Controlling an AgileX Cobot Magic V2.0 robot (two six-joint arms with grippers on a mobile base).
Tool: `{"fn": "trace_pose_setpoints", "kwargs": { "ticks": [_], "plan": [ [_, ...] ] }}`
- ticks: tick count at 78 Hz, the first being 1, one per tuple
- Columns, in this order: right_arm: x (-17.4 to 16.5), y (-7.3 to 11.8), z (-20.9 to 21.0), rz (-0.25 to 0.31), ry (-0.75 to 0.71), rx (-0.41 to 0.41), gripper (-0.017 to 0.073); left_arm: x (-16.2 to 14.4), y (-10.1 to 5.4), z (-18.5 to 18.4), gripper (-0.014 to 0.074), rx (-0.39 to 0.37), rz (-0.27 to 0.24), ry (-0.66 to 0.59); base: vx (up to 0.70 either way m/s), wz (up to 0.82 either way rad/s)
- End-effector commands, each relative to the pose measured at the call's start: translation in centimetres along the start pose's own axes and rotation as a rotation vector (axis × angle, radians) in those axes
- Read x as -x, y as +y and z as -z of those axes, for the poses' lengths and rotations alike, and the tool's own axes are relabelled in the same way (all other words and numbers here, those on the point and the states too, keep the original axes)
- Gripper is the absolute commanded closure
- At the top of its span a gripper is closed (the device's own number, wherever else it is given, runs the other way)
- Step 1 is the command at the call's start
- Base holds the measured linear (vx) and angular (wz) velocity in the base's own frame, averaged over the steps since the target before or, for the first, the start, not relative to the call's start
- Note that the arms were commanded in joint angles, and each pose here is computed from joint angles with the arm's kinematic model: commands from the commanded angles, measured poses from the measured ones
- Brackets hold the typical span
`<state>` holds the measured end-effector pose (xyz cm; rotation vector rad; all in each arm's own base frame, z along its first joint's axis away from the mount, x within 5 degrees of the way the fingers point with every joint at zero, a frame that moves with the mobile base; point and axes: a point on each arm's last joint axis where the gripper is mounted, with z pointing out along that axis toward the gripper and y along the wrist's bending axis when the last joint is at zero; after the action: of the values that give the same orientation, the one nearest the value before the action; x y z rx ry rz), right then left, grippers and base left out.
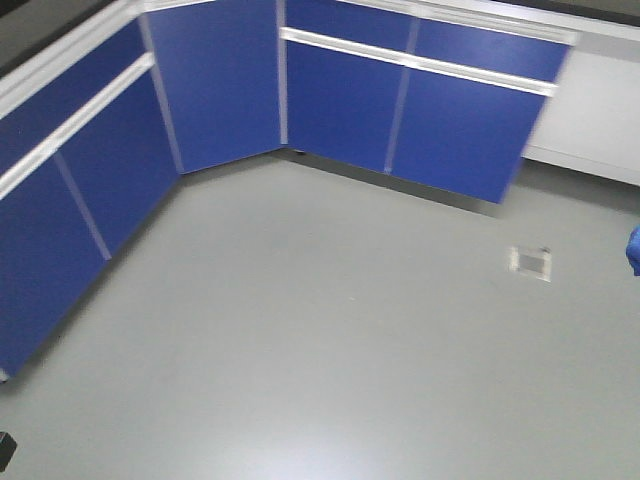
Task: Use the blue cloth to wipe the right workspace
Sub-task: 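Drive the base to the other bench holding the cloth in the right gripper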
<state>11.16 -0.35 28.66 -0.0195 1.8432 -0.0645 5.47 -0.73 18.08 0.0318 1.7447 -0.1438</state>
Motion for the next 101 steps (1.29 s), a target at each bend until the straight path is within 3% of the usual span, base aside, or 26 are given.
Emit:
{"fn": "trace_pose_setpoints", "kwargs": {
  "ticks": [1, 49, 101],
  "plan": [
    [1.84, -0.07, 0.27, 0.015, -0.118, -0.004, 0.0566, 1.59, -0.06, 0.34, 0.0600, -0.002, 0.001, -0.116, -0.09, -0.74],
    [1.84, -0.07, 0.27, 0.015, -0.118, -0.004, 0.0566, 1.59, -0.06, 0.34, 0.0600, -0.002, 0.001, -0.116, -0.01, -0.77],
    [1.84, -0.07, 0.27, 0.015, -0.118, -0.004, 0.0566, 1.59, -0.06, 0.34, 0.0600, -0.002, 0.001, -0.116, 0.21, -0.44]
  ]
}}
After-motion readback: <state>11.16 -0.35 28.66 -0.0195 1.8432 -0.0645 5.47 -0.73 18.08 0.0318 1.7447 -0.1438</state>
